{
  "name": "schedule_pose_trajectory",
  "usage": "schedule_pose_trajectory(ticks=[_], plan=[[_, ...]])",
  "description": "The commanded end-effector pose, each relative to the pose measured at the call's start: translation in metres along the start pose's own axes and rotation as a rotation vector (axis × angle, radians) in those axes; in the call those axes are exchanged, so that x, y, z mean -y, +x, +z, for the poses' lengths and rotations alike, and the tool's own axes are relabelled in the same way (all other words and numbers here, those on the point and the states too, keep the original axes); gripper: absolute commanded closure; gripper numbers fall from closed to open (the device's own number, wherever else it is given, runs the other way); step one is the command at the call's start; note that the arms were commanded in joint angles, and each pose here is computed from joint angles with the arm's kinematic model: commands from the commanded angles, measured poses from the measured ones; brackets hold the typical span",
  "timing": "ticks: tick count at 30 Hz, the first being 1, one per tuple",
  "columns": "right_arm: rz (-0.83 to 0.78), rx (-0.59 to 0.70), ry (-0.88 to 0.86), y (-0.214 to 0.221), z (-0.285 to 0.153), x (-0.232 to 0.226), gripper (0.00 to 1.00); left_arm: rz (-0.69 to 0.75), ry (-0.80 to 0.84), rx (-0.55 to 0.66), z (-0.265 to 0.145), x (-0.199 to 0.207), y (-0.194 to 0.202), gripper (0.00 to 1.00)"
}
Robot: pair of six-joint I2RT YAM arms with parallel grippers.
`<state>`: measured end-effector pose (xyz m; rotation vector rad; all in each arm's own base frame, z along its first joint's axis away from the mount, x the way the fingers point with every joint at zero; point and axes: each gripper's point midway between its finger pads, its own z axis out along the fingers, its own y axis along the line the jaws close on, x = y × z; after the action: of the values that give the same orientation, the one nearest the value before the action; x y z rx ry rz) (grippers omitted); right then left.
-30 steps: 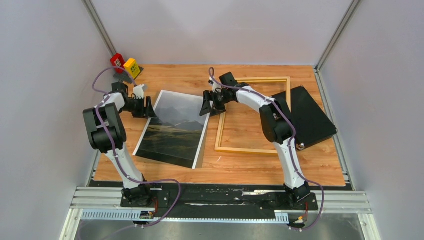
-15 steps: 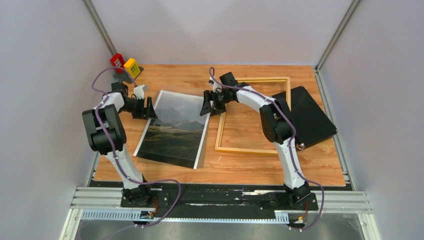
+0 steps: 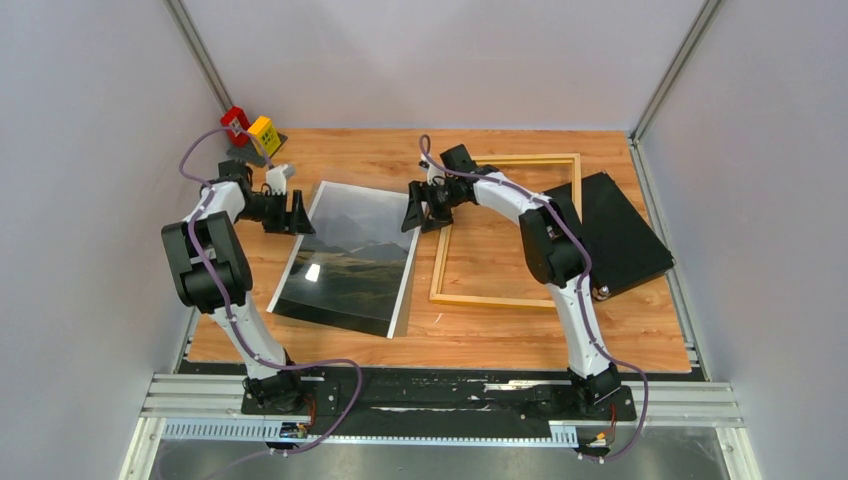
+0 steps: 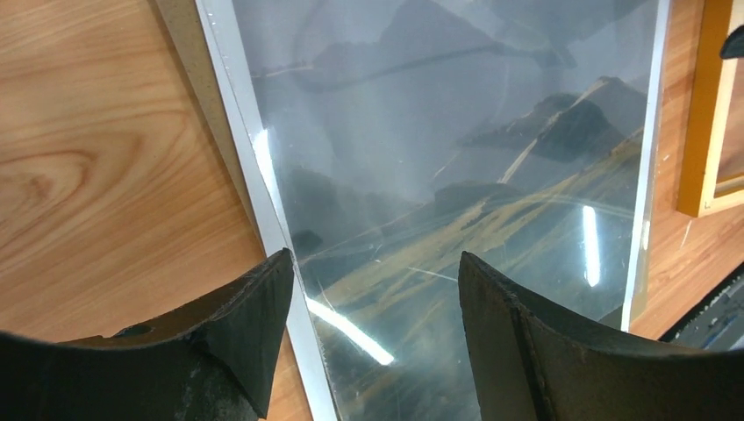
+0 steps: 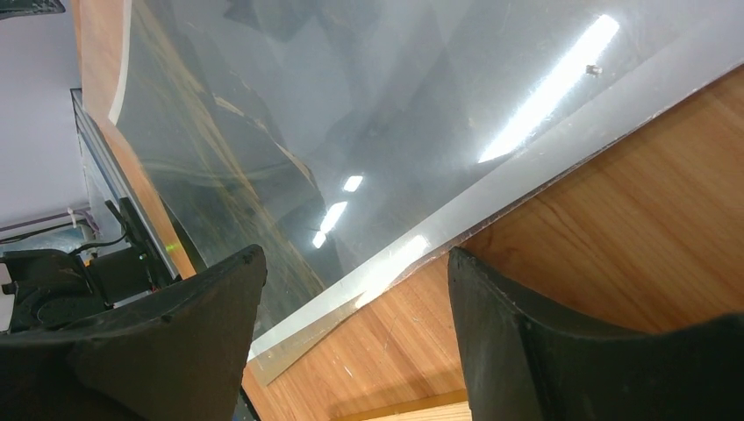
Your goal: Put the photo into the frame
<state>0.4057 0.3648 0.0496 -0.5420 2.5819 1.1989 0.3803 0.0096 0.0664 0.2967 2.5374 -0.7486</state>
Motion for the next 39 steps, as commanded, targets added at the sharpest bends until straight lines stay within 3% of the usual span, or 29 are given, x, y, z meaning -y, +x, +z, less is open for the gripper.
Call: schedule_pose_trajectory(ticks=[1, 23, 29, 34, 39], plan=[[-0.05, 0.014, -0.058, -0.007, 0.007, -0.013, 0.25, 0.043, 0.166, 0.068, -0.014, 0.043, -0.018, 0.25], [-0.084, 0.001, -0.102, 0.002, 0.012, -0.004, 0.26, 0.006, 0.38, 0.135, -0.044, 0.099, -0.032, 0.28], [-0.092, 0.005, -0.116, 0.001, 0.011, -0.003, 0.26, -0.016, 0.345, 0.143, -0.046, 0.097, -0.038, 0.28], [-0.092, 0.01, -0.113, 0.0, 0.009, -0.003, 0.26, -0.015, 0.246, 0.123, -0.04, 0.088, -0.037, 0.34], [-0.085, 0.016, -0.11, -0.001, 0.007, -0.001, 0.26, -0.025, 0.189, 0.106, -0.036, 0.087, -0.031, 0.49]])
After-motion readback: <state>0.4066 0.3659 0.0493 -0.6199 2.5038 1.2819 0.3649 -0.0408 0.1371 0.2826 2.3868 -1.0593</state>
